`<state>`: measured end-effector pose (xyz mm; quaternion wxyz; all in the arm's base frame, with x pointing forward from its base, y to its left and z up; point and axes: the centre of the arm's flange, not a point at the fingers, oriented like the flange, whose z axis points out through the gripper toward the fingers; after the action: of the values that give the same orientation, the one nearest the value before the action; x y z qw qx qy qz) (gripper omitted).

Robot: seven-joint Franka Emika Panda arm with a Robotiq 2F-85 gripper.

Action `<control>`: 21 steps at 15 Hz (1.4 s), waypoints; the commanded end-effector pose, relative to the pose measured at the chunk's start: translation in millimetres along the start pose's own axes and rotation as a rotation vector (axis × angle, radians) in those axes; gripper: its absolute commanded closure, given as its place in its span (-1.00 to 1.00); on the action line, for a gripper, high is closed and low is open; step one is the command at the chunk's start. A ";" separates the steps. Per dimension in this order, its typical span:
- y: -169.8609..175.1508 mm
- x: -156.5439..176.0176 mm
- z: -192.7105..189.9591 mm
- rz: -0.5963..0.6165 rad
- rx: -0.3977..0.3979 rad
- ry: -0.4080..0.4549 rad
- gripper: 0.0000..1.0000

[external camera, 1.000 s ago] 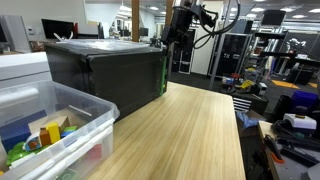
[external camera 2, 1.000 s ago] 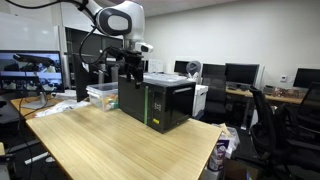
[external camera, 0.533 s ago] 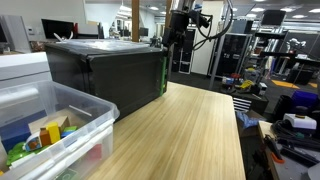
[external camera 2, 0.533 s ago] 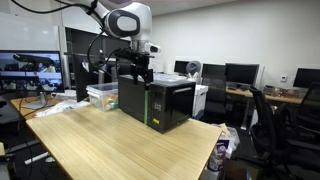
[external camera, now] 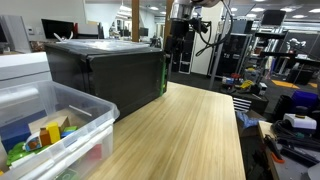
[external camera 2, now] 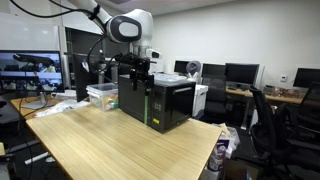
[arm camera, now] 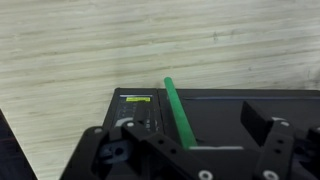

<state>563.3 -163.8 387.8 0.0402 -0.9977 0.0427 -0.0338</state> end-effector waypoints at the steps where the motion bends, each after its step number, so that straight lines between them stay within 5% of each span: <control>1: 4.5 -2.4 5.1 -0.059 -0.015 0.001 -0.46; 2: 4.2 -2.1 6.1 -0.069 -0.015 0.003 -0.40; 4: 3.4 -1.1 7.0 -0.087 -0.017 0.016 0.13; 7: 2.0 2.8 5.5 -0.106 -0.023 0.041 0.56; 8: 1.7 3.9 4.8 -0.107 -0.025 0.048 -0.33; 10: 1.6 6.6 5.0 -0.099 -0.030 0.069 -0.29; 14: 1.1 13.5 8.2 -0.085 -0.037 0.125 -0.98; 16: -0.1 15.9 11.3 -0.083 -0.036 0.146 -0.34; 18: -1.2 17.1 12.1 -0.085 -0.037 0.158 -0.17; 21: -2.0 17.6 12.5 -0.079 -0.036 0.168 0.38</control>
<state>585.5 -160.7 381.1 0.0125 -0.9945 0.0053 -0.1040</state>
